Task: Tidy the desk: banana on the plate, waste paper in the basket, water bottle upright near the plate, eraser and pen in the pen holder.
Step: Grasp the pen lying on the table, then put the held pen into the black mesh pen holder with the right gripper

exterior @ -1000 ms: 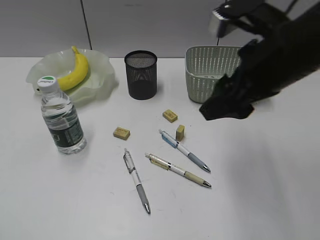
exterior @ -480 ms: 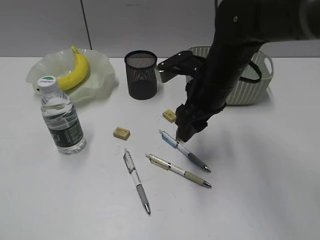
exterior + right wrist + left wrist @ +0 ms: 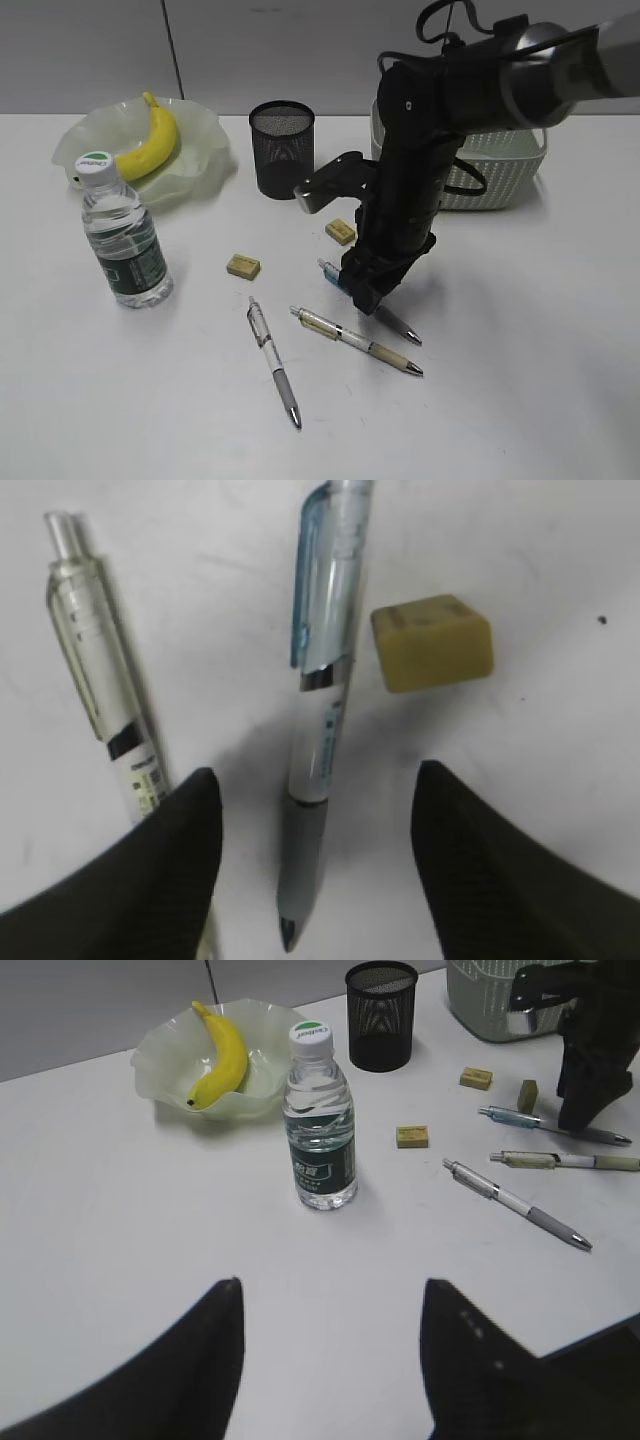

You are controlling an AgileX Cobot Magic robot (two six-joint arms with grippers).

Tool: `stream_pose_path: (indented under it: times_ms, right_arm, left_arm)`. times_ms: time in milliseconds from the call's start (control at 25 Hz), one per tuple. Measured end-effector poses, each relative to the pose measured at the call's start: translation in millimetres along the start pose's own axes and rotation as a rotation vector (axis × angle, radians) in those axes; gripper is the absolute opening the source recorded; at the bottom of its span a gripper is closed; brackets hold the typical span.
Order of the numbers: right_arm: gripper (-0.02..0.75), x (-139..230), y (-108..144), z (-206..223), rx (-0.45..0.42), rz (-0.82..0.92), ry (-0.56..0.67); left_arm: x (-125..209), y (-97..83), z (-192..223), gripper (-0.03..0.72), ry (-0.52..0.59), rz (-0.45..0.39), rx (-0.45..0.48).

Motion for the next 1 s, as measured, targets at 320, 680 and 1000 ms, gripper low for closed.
stream_pose_path:
  times_ms: [320,680,1000]
  right_arm:
    - [0.470,0,-3,16,0.006,0.000,0.006]
    - [0.106,-2,-7,13,-0.001,0.007,0.061]
    - [0.108,-60,-9,-56,-0.025,0.018,-0.176]
  left_arm:
    - [0,0.0,0,0.420,0.000,-0.003,0.000]
    - [0,0.0,0,0.420,0.000,-0.003,0.000]
    - [0,0.0,0,0.420,0.000,-0.003,0.000]
Point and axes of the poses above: a point on each arm's last joint axis where the gripper is mounted, z pointing out along that axis toward the gripper, y along the wrist's bending axis when the last joint is at zero, x = y × z, the point moved 6 cm from there along z, pointing out along that axis toward the gripper, and after that the axes turned 15 degrees about -z, right-handed, at the moved point
